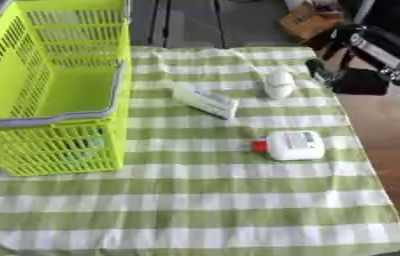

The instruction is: Pick up objects on the table and place them in the box.

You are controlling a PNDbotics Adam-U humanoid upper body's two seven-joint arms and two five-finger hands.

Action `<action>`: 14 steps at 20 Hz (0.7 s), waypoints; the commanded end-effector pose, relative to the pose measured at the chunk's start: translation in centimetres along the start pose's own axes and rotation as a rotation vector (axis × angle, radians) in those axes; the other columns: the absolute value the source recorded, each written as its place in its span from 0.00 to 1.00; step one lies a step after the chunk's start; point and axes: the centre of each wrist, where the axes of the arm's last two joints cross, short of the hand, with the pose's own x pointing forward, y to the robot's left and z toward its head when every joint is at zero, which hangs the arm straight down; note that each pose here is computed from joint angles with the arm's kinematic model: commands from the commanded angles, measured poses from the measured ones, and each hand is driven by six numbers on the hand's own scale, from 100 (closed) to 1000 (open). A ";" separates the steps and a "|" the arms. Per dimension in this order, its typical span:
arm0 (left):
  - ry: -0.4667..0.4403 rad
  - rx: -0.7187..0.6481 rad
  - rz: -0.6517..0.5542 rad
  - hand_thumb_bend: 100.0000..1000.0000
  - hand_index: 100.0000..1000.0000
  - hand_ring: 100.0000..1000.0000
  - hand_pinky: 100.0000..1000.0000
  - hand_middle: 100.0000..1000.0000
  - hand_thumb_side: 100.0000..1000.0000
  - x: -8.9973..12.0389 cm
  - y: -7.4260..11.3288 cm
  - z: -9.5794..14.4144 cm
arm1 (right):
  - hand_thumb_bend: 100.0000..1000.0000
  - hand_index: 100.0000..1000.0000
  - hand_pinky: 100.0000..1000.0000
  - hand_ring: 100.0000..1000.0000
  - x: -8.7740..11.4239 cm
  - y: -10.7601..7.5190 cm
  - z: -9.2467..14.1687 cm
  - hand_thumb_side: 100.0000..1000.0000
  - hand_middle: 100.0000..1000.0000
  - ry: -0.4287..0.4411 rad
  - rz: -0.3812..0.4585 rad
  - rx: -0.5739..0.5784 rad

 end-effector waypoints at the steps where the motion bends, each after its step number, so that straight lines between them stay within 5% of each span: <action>1: -0.027 -0.015 -0.003 0.21 0.79 0.87 0.68 0.85 0.87 0.6 -0.1 -0.4 | 0.15 0.83 0.40 0.63 0.7 -1.3 0.0 0.49 0.67 -0.028 0.000 -0.140; 14: -0.023 -0.018 -0.002 0.21 0.79 0.87 0.68 0.85 0.87 0.6 -0.2 -0.4 | 0.20 0.87 0.43 0.66 -0.1 -0.4 0.3 0.49 0.71 0.007 0.012 -0.113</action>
